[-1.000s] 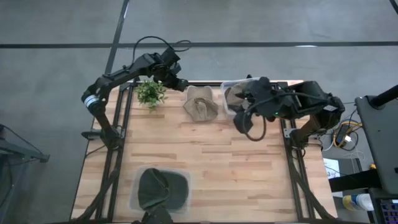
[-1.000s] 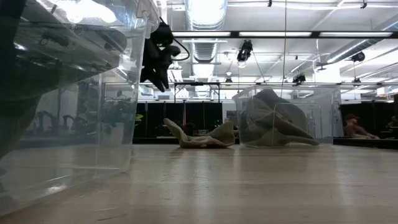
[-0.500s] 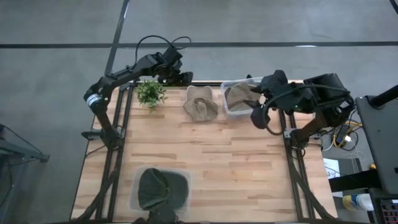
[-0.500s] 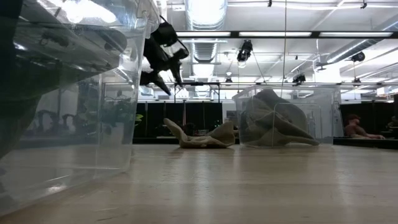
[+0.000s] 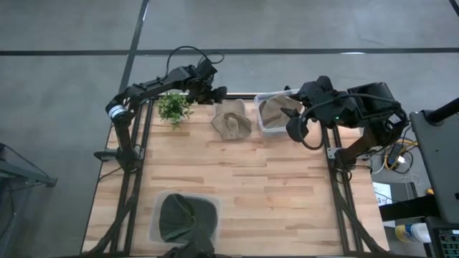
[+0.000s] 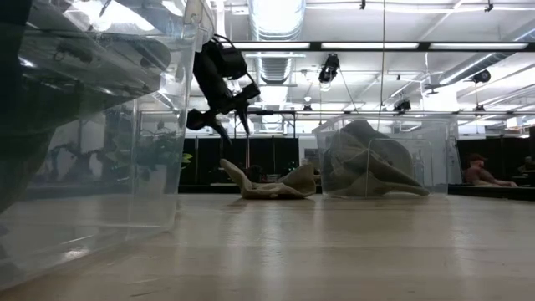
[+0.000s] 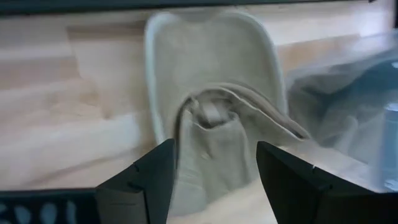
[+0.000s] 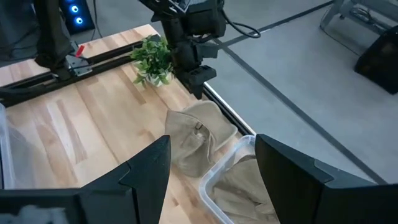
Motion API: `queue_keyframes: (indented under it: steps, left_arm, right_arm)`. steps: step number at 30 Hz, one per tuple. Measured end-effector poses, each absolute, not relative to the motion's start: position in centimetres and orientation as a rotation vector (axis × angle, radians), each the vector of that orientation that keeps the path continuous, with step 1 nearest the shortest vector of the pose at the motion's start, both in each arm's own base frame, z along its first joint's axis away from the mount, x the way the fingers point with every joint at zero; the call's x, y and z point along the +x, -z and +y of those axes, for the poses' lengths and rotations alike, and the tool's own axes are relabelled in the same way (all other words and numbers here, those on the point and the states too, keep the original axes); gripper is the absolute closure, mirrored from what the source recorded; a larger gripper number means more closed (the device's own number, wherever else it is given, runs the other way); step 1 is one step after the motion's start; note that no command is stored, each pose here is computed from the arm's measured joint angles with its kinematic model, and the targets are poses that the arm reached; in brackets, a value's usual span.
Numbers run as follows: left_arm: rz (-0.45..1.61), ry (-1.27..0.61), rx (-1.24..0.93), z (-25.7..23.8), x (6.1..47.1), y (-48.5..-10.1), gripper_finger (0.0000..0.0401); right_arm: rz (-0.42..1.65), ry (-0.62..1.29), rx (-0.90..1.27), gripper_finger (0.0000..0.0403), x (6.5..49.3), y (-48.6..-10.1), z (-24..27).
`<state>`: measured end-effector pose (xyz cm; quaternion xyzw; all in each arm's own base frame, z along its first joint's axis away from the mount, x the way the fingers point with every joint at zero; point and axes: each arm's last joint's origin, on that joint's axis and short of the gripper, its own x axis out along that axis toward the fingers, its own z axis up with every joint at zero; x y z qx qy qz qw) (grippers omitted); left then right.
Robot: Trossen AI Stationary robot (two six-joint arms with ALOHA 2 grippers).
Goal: Pick & Place hat
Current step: Put the brown cap into the top transparent bin
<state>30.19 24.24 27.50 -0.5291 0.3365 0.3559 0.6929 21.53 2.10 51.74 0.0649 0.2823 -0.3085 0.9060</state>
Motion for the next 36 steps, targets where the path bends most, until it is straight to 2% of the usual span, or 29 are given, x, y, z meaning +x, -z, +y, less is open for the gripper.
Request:
queue_keyframes:
  steps: [4, 10, 21, 32, 36]
  left_arm:
    - [0.741, -0.765, -1.246, 23.2, 31.1, -27.6, 0.0185]
    - [0.712, -0.938, -1.208, 22.0, 31.9, -27.4, 0.0185]
    - [0.613, -1.078, -1.426, 20.6, 32.6, -26.8, 0.0185]
    - [0.570, -1.233, -1.343, 20.2, 32.4, -25.2, 0.0185]
    - [0.581, -1.248, -1.432, 19.9, 32.1, -23.9, 0.0185]
  right_arm:
    - [0.589, 0.634, 0.120, 0.0177, 21.5, -51.7, 2.1]
    - [0.610, 0.619, 0.068, 0.0177, 21.6, -51.6, 2.1]
    - [0.624, 0.604, 0.025, 0.0177, 21.6, -51.6, 2.1]
    - [0.632, 0.595, 0.003, 0.0177, 21.6, -51.6, 2.1]
    - [0.634, 0.592, -0.003, 0.0177, 21.6, -51.6, 2.1]
